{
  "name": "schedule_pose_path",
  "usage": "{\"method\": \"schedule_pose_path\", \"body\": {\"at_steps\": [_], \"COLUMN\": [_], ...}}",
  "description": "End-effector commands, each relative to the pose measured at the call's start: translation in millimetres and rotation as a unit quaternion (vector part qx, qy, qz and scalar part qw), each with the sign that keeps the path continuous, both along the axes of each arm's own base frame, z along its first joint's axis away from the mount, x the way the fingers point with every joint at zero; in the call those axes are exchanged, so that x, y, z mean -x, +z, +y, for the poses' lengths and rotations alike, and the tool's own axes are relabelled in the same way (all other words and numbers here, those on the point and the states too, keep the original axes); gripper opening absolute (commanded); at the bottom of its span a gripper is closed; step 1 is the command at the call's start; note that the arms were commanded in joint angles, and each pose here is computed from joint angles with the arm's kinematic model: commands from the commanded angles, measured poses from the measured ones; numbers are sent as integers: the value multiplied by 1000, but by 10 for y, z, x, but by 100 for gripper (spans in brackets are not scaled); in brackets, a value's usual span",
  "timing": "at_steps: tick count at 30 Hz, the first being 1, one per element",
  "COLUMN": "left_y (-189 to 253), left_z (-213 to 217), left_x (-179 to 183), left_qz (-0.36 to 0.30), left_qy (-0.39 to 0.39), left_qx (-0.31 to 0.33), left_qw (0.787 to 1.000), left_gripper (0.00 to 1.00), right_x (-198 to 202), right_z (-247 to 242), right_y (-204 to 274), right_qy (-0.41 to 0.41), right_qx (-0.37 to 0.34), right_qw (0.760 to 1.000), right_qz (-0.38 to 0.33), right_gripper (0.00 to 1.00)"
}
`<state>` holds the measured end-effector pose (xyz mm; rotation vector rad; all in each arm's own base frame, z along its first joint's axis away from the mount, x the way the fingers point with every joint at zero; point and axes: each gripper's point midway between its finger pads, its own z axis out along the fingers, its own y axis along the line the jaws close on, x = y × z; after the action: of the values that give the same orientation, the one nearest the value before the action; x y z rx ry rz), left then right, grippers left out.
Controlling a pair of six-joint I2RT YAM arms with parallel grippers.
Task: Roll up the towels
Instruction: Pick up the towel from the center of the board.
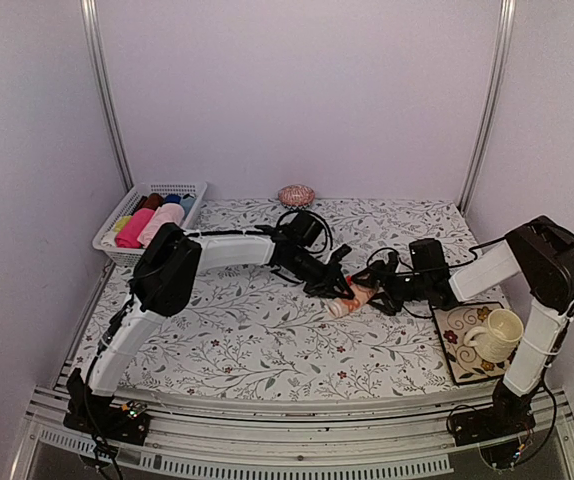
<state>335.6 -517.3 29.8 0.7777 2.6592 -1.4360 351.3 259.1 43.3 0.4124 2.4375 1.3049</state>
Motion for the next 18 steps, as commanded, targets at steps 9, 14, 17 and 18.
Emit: {"method": "schedule_pose_path", "body": {"at_steps": [9, 14, 17, 18], "left_y": [-533, -565, -555, -544], "left_z": [286, 274, 272, 273], "left_x": [121, 155, 169, 167], "left_qz": [104, 117, 116, 114], "left_qy": [66, 66, 62, 61], "left_qx": [-64, -56, -54, -53], "left_qw": [990, 989, 990, 990], "left_gripper": [0, 0, 0, 0], "right_x": [254, 202, 175, 171], "right_z": [29, 60, 72, 76], "right_y": [-388, -501, -581, -615], "right_qy": [7, 8, 8, 8], "right_qx": [1, 3, 9, 11], "right_qw": [994, 993, 992, 991], "right_qz": [107, 117, 124, 130], "right_gripper": [86, 85, 76, 73]}}
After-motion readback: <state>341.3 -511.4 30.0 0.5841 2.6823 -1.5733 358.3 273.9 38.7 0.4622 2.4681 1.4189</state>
